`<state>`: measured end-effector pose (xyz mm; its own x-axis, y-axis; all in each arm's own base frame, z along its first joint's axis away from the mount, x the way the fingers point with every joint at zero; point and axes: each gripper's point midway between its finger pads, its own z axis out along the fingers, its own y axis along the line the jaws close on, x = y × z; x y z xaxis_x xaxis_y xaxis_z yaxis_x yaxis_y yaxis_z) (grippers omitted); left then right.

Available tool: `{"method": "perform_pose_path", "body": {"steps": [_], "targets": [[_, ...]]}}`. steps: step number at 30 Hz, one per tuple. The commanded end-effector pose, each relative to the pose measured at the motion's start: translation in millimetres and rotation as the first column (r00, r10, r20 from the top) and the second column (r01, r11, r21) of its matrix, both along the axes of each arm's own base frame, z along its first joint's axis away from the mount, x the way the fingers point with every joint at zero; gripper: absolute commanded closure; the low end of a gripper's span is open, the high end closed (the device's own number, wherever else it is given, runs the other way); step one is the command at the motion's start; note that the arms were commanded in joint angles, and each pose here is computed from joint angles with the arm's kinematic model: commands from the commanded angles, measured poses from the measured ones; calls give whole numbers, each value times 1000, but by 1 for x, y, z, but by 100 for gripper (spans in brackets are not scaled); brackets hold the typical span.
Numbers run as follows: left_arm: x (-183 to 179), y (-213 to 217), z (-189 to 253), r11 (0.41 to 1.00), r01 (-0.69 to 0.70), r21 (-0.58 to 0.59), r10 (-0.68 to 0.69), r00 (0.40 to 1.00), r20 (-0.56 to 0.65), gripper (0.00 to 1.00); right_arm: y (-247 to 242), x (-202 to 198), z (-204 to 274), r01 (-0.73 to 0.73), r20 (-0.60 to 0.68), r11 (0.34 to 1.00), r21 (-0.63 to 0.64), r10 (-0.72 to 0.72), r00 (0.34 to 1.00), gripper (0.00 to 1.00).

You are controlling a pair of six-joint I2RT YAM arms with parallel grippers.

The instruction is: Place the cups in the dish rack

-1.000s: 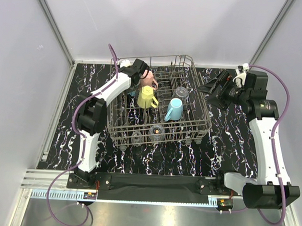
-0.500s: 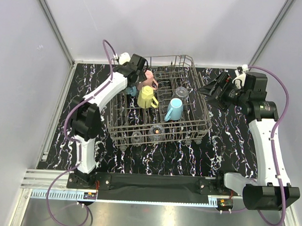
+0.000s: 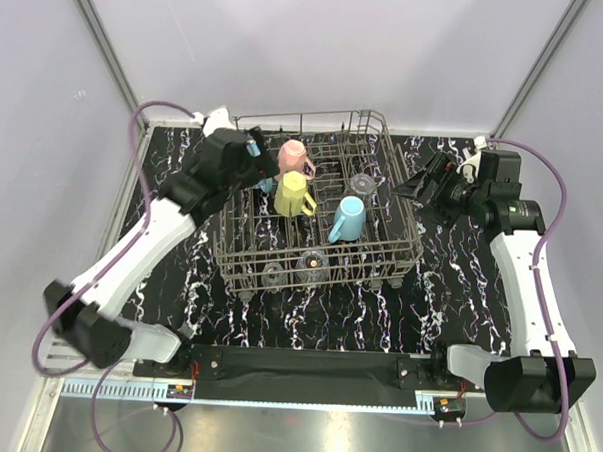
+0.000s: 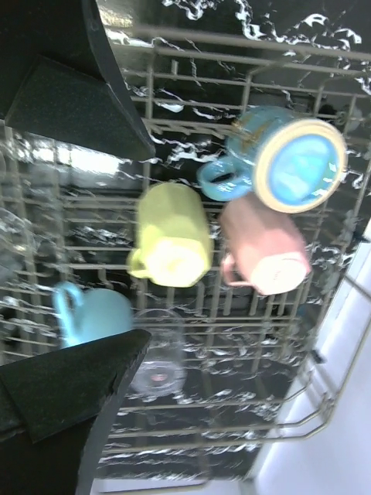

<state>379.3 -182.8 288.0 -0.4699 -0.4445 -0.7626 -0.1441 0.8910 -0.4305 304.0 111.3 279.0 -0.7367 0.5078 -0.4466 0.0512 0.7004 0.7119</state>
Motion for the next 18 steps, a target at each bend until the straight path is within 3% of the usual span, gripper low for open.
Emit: {"method": "perform_pose_path", "body": {"steps": [1,9,13,18], "targets": [[-30,-2,51,985,157,-68,-139,968,210,1,-6,0,10,6,86,999,-44,-2,996,0],[-115,-6,62,890,453,-56,-401,835,377,1,-41,-7,12,153,199,967,-204,-112,973,0],[-140,0,24,867,495,-54,-443,816,372,1,-53,-19,-3,222,193,946,-236,-178,965,0],[-179,6,34,819,571,-61,-468,725,505,1,-47,-33,-24,189,202,958,-214,-146,969,0]]}}
